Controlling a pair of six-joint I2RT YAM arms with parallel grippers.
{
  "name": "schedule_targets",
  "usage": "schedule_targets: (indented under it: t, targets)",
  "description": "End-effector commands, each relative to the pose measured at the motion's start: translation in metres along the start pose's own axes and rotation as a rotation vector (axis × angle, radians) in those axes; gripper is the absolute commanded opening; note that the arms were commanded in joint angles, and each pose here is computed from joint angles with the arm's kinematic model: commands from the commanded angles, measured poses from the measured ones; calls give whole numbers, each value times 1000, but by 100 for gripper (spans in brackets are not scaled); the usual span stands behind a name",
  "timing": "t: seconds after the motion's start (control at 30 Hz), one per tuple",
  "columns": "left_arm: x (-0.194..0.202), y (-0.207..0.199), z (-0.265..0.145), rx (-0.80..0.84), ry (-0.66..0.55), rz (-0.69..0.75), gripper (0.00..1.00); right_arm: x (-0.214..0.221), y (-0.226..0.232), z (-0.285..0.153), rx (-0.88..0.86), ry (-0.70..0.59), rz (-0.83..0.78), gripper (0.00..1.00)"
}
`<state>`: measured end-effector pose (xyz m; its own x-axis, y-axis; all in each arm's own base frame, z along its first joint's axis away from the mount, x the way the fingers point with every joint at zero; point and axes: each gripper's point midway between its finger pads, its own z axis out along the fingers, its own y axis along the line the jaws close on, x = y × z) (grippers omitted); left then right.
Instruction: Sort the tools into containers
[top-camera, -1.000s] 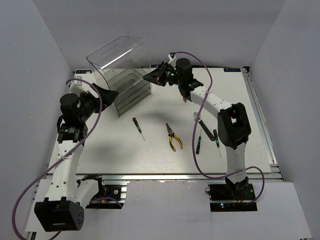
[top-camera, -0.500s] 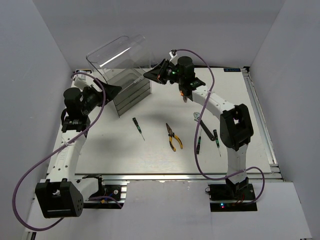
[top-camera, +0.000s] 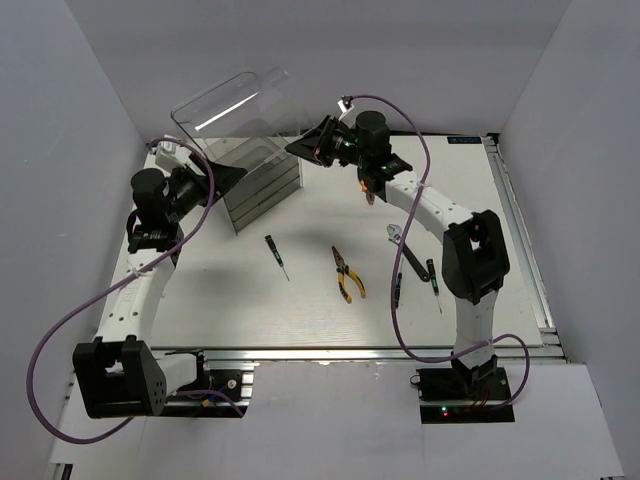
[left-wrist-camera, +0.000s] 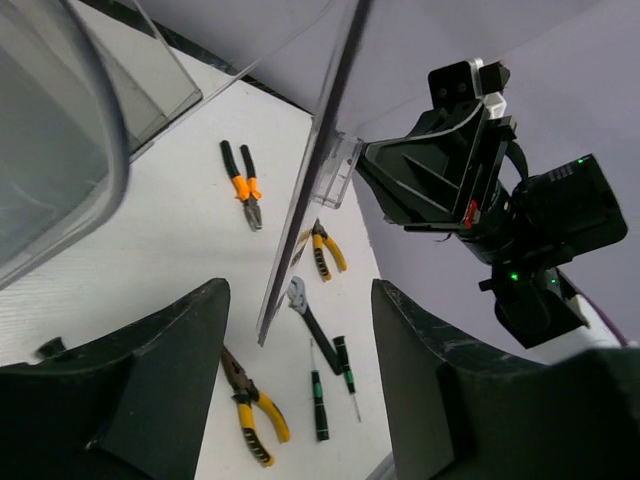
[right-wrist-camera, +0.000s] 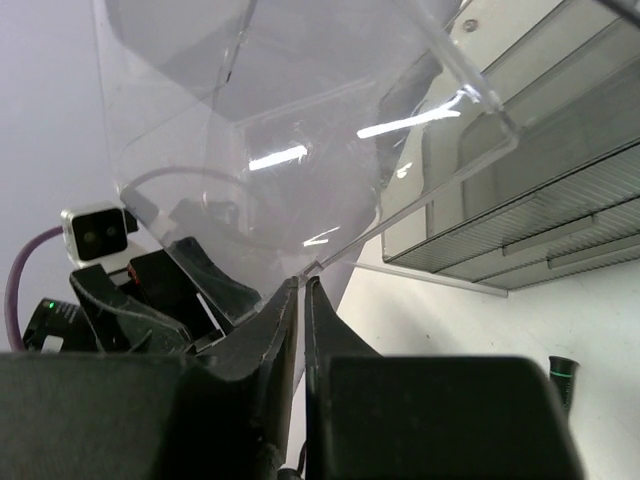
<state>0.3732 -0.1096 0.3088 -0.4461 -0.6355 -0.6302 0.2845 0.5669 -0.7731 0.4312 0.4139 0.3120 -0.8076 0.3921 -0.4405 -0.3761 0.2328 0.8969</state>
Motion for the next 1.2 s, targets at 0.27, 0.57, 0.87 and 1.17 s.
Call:
schedule_targets:
  t: [0.27,0.57,0.87,1.17]
  targets:
    - [-16,-39,2,126,-1,4,54,2,71,-16,-169,-34,-157,0]
    - [-34,-60,0,158,-47,32,27,12,75,-29,-244,-8,-300,44]
    - [-64,-92,-9,188,-126,64,17,25,-1,-80,-122,57,-762,61]
    - [-75,-107,-15,212,-167,67,15,-36,-172,-119,623,126,-825,63]
